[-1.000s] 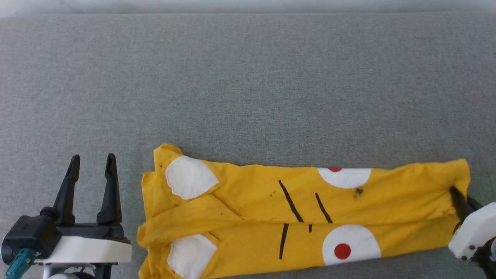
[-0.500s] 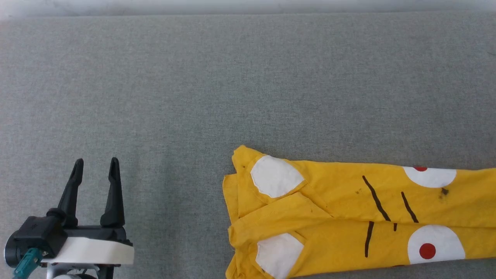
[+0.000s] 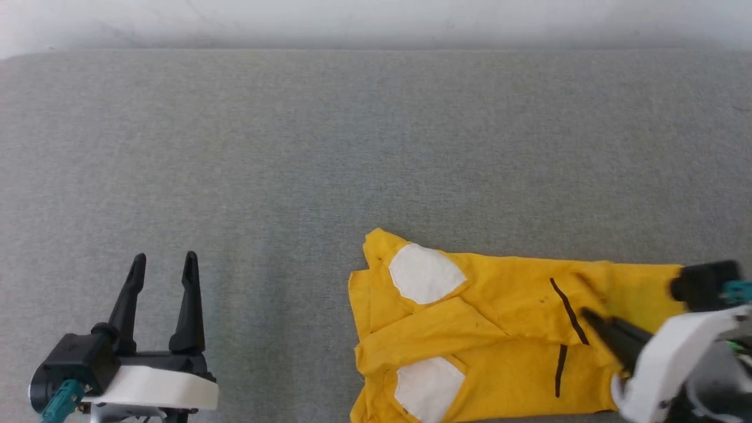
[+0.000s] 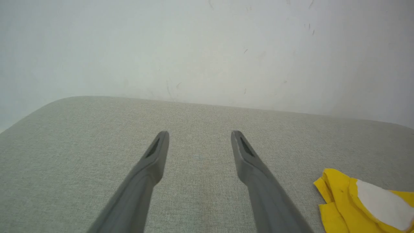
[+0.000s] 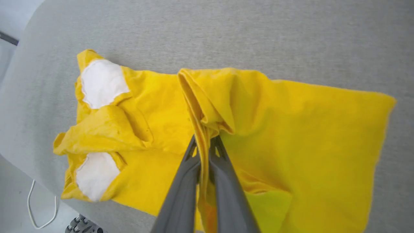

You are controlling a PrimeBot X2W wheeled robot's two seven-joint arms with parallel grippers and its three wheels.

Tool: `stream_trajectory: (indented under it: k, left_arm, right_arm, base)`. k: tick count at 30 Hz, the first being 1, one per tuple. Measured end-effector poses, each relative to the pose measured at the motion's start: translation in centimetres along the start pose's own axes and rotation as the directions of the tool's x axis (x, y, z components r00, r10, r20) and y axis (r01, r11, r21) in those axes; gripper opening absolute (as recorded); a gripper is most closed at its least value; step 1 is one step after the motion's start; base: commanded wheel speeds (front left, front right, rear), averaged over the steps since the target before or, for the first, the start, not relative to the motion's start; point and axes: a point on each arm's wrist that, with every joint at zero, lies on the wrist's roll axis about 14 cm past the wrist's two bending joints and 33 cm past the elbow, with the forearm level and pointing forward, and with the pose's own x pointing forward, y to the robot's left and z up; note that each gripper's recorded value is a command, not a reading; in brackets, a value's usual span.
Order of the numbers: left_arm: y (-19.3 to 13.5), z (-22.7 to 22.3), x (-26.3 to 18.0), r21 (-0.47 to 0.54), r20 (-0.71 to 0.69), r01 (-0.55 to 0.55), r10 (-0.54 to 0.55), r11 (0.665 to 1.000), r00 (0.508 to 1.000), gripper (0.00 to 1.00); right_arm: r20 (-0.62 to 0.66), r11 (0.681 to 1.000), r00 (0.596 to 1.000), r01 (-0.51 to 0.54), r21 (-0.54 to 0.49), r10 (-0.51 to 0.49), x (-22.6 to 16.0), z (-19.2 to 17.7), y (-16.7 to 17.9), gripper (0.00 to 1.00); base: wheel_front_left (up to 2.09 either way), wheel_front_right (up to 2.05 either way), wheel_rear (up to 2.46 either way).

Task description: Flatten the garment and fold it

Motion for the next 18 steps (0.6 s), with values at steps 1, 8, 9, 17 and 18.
stream_trajectory:
  k: [1, 8, 9, 17, 18]
  left_arm:
    - [0.1, 0.0, -0.2, -0.003, 0.0, -0.006, 0.006, 1.0, 1.0, 1.0]
    - [1.1, 0.0, -1.8, -0.017, -0.006, -0.051, 0.051, 0.999, 0.999, 1.0]
    - [1.3, 0.1, -2.0, -0.017, -0.006, -0.058, 0.057, 0.998, 0.998, 1.0]
    - [2.2, 0.0, -3.1, -0.034, -0.013, -0.099, 0.099, 0.994, 0.995, 1.0]
    - [2.2, -0.1, -3.2, -0.036, -0.016, -0.099, 0.099, 0.994, 0.995, 1.0]
  right_arm:
    - [-0.006, 0.999, 0.999, -0.037, -0.016, 0.037, 0.1, 0.1, 1.3, 0.0]
    - [-0.063, 0.946, 0.958, -0.286, -0.149, 0.28, 1.4, 0.1, 9.9, 0.0]
    - [-0.079, 0.931, 0.945, -0.326, -0.167, 0.317, 1.5, 0.0, 11.3, 0.0]
    - [-0.171, 0.809, 0.846, -0.533, -0.249, 0.505, 3.1, -0.9, 19.2, 0.0]
    - [-0.178, 0.803, 0.842, -0.539, -0.254, 0.509, 3.5, -1.0, 19.6, 0.0]
  base:
    - [0.0, 0.0, 0.0]
    - [0.0, 0.0, 0.0]
    - [0.0, 0.0, 0.0]
    - [0.0, 0.0, 0.0]
    - [0.0, 0.0, 0.0]
